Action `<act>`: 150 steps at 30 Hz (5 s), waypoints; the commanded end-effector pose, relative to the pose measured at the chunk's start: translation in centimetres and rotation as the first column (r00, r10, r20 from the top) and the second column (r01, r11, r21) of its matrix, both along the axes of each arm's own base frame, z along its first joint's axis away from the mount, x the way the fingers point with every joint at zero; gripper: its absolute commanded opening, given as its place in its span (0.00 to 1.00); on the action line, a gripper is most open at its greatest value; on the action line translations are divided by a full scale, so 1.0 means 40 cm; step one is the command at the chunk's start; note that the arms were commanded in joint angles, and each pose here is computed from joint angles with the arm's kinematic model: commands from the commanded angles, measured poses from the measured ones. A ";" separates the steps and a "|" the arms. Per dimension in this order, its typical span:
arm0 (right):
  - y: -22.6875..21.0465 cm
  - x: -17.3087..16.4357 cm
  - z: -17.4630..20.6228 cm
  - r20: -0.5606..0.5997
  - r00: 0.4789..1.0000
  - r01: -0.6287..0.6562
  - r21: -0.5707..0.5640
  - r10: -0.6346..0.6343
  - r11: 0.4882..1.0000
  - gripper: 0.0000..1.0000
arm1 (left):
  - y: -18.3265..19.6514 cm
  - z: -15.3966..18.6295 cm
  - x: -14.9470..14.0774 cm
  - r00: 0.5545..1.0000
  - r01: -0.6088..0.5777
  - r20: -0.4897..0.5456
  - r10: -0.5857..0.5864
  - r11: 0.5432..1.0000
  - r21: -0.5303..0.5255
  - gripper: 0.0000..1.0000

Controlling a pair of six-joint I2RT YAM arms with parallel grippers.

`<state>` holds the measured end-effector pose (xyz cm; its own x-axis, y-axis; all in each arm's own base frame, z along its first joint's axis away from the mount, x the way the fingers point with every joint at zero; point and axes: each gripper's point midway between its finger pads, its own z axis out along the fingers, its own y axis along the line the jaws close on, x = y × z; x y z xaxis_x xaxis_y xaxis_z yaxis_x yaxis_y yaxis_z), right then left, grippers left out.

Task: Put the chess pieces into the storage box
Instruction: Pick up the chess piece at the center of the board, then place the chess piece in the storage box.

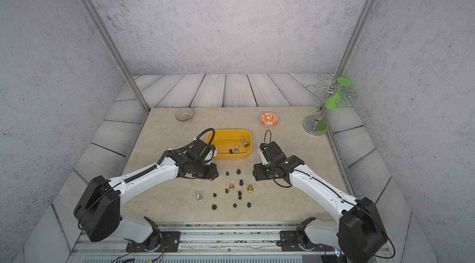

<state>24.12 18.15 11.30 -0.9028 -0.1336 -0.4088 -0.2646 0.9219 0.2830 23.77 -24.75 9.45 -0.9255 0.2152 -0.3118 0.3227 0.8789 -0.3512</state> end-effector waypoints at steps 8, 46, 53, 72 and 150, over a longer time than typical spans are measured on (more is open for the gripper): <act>-0.035 -0.017 -0.007 0.011 0.998 0.065 -0.004 -0.065 0.998 0.62 | -0.078 -0.016 -0.016 0.995 0.101 -0.002 -0.101 0.994 0.030 0.28; -0.042 -0.026 -0.018 -0.002 0.997 0.081 -0.002 -0.081 0.997 0.63 | -0.131 -0.140 0.133 0.990 0.033 0.128 -0.060 0.979 0.199 0.25; -0.040 -0.024 -0.015 -0.004 0.997 0.082 0.002 -0.082 0.997 0.63 | -0.137 -0.150 0.139 0.989 0.037 0.132 -0.064 0.979 0.198 0.22; -0.045 -0.030 -0.018 -0.008 0.996 0.088 0.000 -0.088 0.996 0.63 | -0.144 -0.149 0.137 0.989 0.053 0.129 -0.078 0.980 0.192 0.09; -0.087 -0.057 0.003 0.012 0.992 0.122 -0.027 -0.122 0.992 0.63 | 0.013 0.122 0.530 0.952 -0.119 0.288 0.108 0.993 0.019 0.22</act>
